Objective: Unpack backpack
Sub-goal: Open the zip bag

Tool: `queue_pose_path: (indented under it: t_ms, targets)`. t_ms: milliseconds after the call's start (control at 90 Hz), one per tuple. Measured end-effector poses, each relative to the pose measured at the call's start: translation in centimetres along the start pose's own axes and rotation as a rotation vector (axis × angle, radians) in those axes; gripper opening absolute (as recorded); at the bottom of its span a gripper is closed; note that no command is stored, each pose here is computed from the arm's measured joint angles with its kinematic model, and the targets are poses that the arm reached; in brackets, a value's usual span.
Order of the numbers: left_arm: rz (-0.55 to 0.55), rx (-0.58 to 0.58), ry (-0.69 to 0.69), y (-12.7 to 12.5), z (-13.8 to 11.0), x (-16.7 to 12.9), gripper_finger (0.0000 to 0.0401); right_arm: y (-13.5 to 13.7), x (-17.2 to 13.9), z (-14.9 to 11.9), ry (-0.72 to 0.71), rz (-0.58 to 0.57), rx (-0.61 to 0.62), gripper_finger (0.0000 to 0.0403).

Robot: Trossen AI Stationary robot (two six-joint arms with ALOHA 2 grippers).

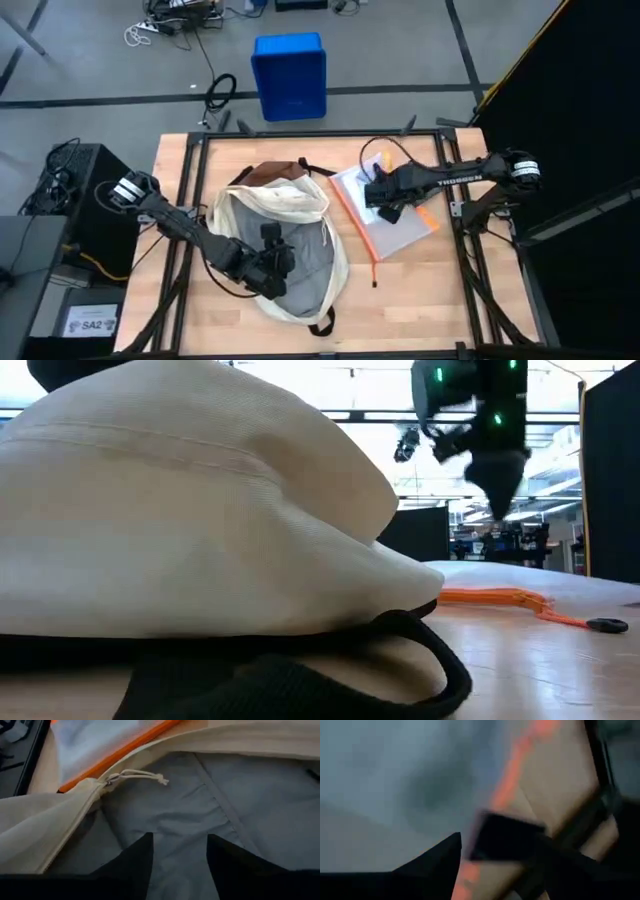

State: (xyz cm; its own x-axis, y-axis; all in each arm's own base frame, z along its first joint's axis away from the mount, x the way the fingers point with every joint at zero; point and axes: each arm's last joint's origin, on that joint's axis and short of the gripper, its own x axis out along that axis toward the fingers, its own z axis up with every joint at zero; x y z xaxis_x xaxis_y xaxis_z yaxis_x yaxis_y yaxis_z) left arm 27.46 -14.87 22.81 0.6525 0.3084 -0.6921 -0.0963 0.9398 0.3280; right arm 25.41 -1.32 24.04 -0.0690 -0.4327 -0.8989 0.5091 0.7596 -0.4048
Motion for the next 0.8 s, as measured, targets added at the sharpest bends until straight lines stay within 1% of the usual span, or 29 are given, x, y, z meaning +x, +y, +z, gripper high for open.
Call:
queue_pose_path:
  t_ms: [78,178,256,322,367,433,500,556,600,644,700,744,800]
  targets:
    - [-0.009,0.000,-0.010,0.0,0.5,-0.7,0.0154,2.1,-1.2,0.7,-0.141,0.131,-0.061,0.0210]
    - [0.053,0.021,-0.027,0.4,1.4,-2.4,0.0153,5.3,-2.9,1.3,-0.347,0.355,-0.188,0.0198]
    - [0.090,0.026,-0.058,0.7,2.7,-4.8,0.0149,7.7,-4.5,1.2,-0.507,0.522,-0.309,0.0184]
    - [0.116,0.043,-0.109,0.7,3.9,-7.4,0.0143,9.5,-5.7,0.5,-0.620,0.614,-0.407,0.0168]
    - [0.170,0.068,-0.146,0.8,4.5,-9.1,0.0138,10.5,-6.4,-0.2,-0.686,0.649,-0.455,0.0156]
    - [0.306,0.127,-0.186,1.4,4.6,-11.1,0.0129,11.8,-7.0,-1.1,-0.771,0.692,-0.502,0.0132]
    - [0.450,0.153,-0.221,2.5,4.6,-12.4,0.0121,13.0,-7.1,-1.9,-0.803,0.727,-0.538,0.0104]
    - [0.523,0.153,-0.215,3.8,4.5,-13.0,0.0112,14.1,-6.8,-2.5,-0.808,0.754,-0.559,0.0079]
    - [0.557,0.125,-0.188,5.2,4.5,-13.2,0.0104,14.9,-6.7,-2.7,-0.824,0.790,-0.564,0.0059]
    - [0.590,0.084,-0.152,6.8,4.5,-13.3,0.0095,15.9,-6.1,-3.1,-0.796,0.815,-0.599,0.0038]
    - [0.617,-0.004,-0.119,8.8,4.7,-12.8,0.0081,17.1,-5.5,-3.2,-0.781,0.866,-0.630,0.0015]
    - [0.626,-0.018,-0.073,10.2,4.7,-12.3,0.0068,18.3,-4.6,-3.3,-0.753,0.906,-0.661,0.0006]
    - [0.657,-0.049,-0.003,12.3,4.8,-11.5,0.0050,19.6,-3.4,-3.4,-0.712,0.936,-0.690,0.0008]
